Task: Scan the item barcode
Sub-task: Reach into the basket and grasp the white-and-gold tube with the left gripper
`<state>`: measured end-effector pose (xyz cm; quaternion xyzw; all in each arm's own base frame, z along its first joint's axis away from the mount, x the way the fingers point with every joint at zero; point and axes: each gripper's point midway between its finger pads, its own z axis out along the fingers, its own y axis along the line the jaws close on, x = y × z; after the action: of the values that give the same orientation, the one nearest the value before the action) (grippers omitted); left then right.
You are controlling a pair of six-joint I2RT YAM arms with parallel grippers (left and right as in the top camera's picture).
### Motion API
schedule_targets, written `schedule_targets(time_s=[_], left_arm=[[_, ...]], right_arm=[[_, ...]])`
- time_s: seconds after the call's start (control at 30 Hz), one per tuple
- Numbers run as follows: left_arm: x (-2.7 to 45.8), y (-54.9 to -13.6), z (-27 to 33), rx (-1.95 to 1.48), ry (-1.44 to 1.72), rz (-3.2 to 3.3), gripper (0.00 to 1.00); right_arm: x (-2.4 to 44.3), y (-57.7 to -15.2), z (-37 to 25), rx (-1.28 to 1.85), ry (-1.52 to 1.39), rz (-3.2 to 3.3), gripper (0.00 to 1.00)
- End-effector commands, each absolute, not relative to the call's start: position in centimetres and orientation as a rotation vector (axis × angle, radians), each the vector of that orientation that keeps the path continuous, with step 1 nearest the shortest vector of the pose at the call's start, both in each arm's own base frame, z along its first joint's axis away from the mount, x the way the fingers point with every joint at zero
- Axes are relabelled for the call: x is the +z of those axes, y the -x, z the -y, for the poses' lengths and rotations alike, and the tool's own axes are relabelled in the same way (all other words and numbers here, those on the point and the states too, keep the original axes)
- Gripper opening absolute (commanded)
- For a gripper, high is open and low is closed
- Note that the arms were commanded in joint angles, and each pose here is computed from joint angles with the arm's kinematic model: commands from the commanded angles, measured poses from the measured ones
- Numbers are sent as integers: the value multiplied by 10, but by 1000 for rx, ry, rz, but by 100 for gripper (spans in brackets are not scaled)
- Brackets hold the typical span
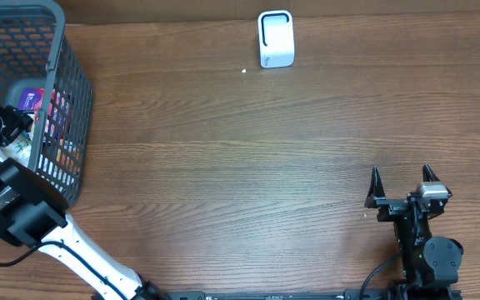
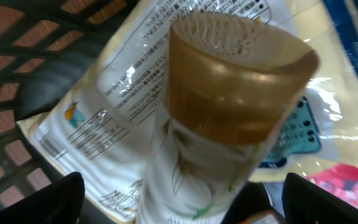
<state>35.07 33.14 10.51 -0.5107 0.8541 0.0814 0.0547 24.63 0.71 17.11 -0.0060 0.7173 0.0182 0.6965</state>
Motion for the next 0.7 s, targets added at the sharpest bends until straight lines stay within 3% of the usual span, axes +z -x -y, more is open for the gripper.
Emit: schedule_targets(time_s=[0.0, 0.1, 0.3, 0.37, 0.53, 0.67], left_arm=[[95, -357, -330, 229, 1516, -2627, 93], [93, -357, -329, 228, 1517, -2631, 93], [89, -356, -328, 226, 1521, -2639, 62], [88, -355, -327, 225, 1523, -2644, 56], [81, -353, -326, 222, 1529, -2657, 55], [66, -348, -322, 217, 1540, -2682, 64]], right_arm=[[170, -246, -7, 35, 15, -1594, 100], [170, -246, -7, 35, 15, -1594, 100], [170, -246, -7, 35, 15, -1594, 100], [170, -246, -7, 35, 15, -1594, 100], [170, -246, -7, 35, 15, -1594, 100], [170, -246, -7, 35, 15, -1594, 100]])
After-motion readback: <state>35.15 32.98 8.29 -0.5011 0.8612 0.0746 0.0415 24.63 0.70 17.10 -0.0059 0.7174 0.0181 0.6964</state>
